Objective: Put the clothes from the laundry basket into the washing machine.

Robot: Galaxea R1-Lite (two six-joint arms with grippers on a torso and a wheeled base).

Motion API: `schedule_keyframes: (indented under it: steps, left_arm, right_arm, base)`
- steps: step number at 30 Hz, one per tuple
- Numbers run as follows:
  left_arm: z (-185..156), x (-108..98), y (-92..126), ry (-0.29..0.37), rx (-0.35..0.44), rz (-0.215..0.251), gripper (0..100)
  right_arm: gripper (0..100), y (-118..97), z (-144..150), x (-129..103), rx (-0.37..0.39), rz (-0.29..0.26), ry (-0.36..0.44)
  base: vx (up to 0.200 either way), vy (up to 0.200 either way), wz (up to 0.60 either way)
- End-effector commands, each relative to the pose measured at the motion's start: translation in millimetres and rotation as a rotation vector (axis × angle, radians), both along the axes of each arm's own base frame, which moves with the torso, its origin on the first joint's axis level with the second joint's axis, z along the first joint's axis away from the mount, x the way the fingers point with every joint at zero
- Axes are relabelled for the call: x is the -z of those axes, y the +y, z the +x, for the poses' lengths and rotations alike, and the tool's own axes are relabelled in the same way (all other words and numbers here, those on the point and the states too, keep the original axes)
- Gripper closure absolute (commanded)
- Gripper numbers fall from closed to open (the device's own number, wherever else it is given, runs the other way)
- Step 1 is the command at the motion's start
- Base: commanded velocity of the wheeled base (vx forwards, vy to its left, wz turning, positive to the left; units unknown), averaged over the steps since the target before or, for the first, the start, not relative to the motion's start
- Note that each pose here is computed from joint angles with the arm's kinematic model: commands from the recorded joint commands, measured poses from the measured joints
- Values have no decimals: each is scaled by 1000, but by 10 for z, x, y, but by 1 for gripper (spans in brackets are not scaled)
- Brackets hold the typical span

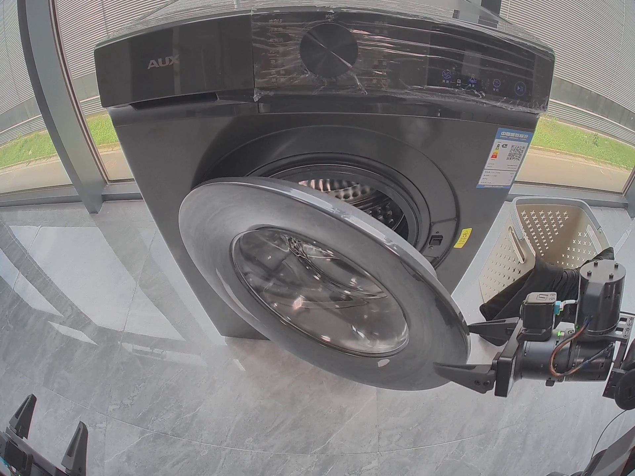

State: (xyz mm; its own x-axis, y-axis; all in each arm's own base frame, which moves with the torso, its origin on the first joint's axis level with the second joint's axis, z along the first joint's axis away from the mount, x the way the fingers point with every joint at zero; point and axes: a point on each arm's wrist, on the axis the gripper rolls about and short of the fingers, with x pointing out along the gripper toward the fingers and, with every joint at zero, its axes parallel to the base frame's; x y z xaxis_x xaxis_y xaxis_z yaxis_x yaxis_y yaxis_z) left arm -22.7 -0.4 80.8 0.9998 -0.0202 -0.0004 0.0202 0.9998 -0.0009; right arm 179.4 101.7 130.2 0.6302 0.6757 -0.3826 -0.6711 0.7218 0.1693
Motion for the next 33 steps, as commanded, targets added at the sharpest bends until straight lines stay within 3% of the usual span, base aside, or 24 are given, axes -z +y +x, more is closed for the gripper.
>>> schedule_keyframes:
  steps: [1, 7, 12, 16, 17, 18, 23, 26, 33]
  left_arm:
    - [0, 53, 0, 1, 0, -1, 0]
    - [-1, 53, 0, 0, 0, 1, 0]
    - [0, 53, 0, 1, 0, 1, 0]
    - [-1, 53, 0, 0, 0, 1, 0]
    - [0, 53, 0, 1, 0, 1, 0]
    - [0, 53, 0, 1, 0, 1, 0]
    - [-1, 53, 0, 0, 0, -1, 0]
    - [0, 53, 0, 1, 0, -1, 0]
    - [-1, 53, 0, 0, 0, -1, 0]
  right_arm:
    - [0, 50, -95, 73, -48, -12, 29]
    - [0, 45, -301, 78, -110, 2, 32]
    - [0, -18, -491, -35, -129, 85, 21]
    - [0, -71, -516, -74, -97, 102, 13]
    - [0, -131, -453, -103, -43, 105, -6]
    - [0, -143, -441, -111, -35, 107, -12]
    - [0, -184, -230, -391, 45, 162, -97]
    - [0, -288, -92, -389, 128, 150, -98]
    - [0, -317, 158, -48, 261, 34, 11]
  base:
    - [0, 0, 0]
    - [0, 0, 0]
    - [0, 0, 0]
    - [0, 0, 0]
    - [0, 0, 0]
    - [0, 0, 0]
    - [0, 0, 0]
    - [0, 0, 0]
    - [0, 0, 0]
